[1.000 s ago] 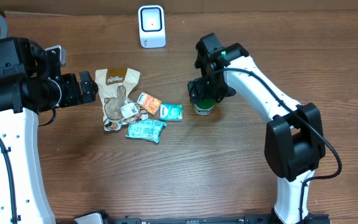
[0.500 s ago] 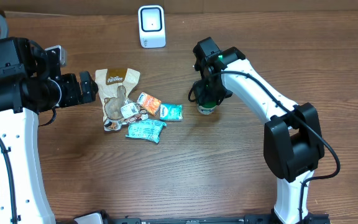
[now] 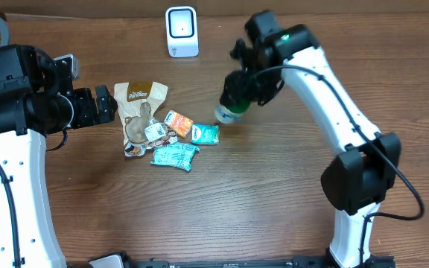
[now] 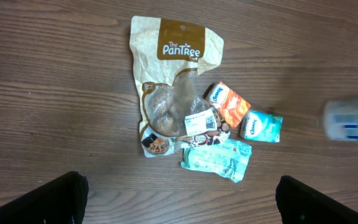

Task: Scan the item barcode
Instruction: 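Lift the jar with the right gripper and carry it toward the scanner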

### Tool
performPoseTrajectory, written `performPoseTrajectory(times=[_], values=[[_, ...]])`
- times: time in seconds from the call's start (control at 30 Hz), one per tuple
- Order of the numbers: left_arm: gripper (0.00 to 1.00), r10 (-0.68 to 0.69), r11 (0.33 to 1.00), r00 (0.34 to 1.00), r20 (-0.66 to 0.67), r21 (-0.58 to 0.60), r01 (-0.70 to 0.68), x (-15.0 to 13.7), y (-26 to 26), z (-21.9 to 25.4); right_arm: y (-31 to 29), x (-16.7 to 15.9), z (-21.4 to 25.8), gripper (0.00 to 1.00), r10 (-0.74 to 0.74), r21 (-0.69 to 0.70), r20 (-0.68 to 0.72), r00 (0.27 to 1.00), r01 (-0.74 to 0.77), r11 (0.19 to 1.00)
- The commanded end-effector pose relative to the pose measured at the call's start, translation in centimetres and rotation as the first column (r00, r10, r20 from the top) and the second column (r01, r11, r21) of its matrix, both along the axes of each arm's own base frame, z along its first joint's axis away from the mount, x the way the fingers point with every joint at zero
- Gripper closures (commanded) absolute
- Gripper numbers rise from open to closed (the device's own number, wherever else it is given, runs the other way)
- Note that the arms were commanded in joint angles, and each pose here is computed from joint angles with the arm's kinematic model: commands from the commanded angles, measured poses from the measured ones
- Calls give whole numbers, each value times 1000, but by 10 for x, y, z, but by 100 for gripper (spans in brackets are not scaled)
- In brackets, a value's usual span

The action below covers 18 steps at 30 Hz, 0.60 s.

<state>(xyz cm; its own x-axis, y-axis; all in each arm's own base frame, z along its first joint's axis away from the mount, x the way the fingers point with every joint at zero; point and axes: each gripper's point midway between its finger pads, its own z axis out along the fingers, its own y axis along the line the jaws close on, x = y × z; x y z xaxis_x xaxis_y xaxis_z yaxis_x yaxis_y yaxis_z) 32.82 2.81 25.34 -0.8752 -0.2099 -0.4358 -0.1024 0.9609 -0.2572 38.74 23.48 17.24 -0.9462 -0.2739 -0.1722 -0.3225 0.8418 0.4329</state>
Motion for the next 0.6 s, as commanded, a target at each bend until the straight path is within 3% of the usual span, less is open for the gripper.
performPoseTrajectory(times=[0.0, 0.17, 0.3, 0.57], values=[[0, -6, 1000, 1000, 7, -15, 6, 1, -4, 2, 19, -11, 96, 59, 86, 321, 128, 988, -123, 939], [1, -6, 1000, 1000, 7, -15, 6, 1, -4, 2, 8, -20, 156, 59, 123, 583, 195, 973, -216, 784], [0, -6, 1000, 1000, 7, -15, 6, 1, -4, 2, -9, -22, 179, 59, 122, 692, 214, 969, -238, 682], [0, -6, 1000, 1000, 7, -15, 6, 1, -4, 2, -15, -21, 180, 59, 124, 690, 247, 961, -265, 673]])
